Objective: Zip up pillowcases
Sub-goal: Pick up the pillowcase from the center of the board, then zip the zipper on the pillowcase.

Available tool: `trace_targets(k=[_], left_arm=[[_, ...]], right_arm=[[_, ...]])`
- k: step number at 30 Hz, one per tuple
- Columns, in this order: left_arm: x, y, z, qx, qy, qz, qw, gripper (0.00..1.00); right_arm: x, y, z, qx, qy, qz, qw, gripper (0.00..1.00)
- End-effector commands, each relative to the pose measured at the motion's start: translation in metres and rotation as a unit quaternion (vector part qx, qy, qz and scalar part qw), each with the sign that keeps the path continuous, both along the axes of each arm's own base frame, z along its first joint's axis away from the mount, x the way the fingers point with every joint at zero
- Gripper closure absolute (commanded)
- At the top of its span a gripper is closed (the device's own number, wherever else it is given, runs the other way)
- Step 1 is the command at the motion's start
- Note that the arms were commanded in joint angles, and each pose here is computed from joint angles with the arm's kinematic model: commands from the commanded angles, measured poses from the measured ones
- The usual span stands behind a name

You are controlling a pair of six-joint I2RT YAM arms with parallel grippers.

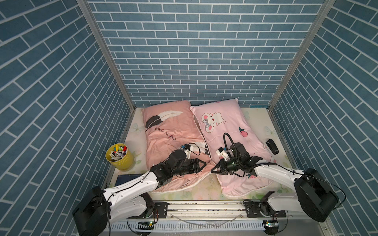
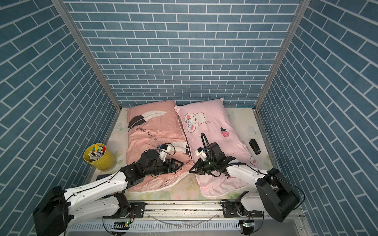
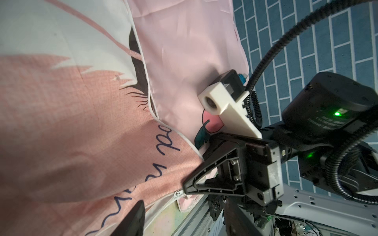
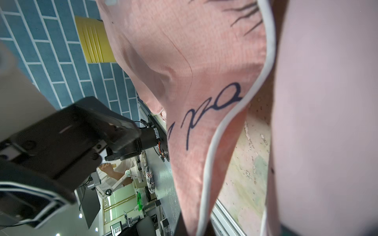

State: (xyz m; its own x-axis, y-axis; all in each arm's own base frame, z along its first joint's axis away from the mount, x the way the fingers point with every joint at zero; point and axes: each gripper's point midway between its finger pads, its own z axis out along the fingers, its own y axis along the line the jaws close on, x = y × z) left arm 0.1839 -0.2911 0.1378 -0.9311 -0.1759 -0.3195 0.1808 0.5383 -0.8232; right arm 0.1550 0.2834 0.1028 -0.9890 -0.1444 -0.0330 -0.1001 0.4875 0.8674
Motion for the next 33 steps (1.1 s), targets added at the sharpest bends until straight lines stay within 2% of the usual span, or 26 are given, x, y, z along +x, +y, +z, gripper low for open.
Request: trace_targets(k=[1, 12, 22, 26, 33], left_arm=[[0.000, -0.021, 0.017, -0.085, 0.011, -0.003, 0.996, 0.40], [0.010, -0.034, -0.005, -0.144, 0.042, 0.021, 0.988, 0.46], [0.011, -0.033, -0.012, -0.159, 0.053, 0.035, 0.985, 0.54], [0.012, -0.030, -0.012, -0.161, 0.051, 0.042, 0.985, 0.54], [0.016, -0.035, -0.008, -0.177, 0.050, 0.043, 0.982, 0.45]], right_arm=[[0.012, 0.004, 0.015, 0.024, -0.015, -0.018, 0.999, 1.00], [0.024, 0.019, 0.027, 0.064, -0.013, -0.027, 0.997, 1.00], [0.027, 0.032, 0.017, 0.066, -0.003, -0.016, 0.998, 1.00], [0.028, 0.034, 0.018, 0.067, -0.008, -0.018, 0.998, 1.00], [0.025, 0.045, 0.010, 0.069, 0.001, -0.009, 0.998, 1.00]])
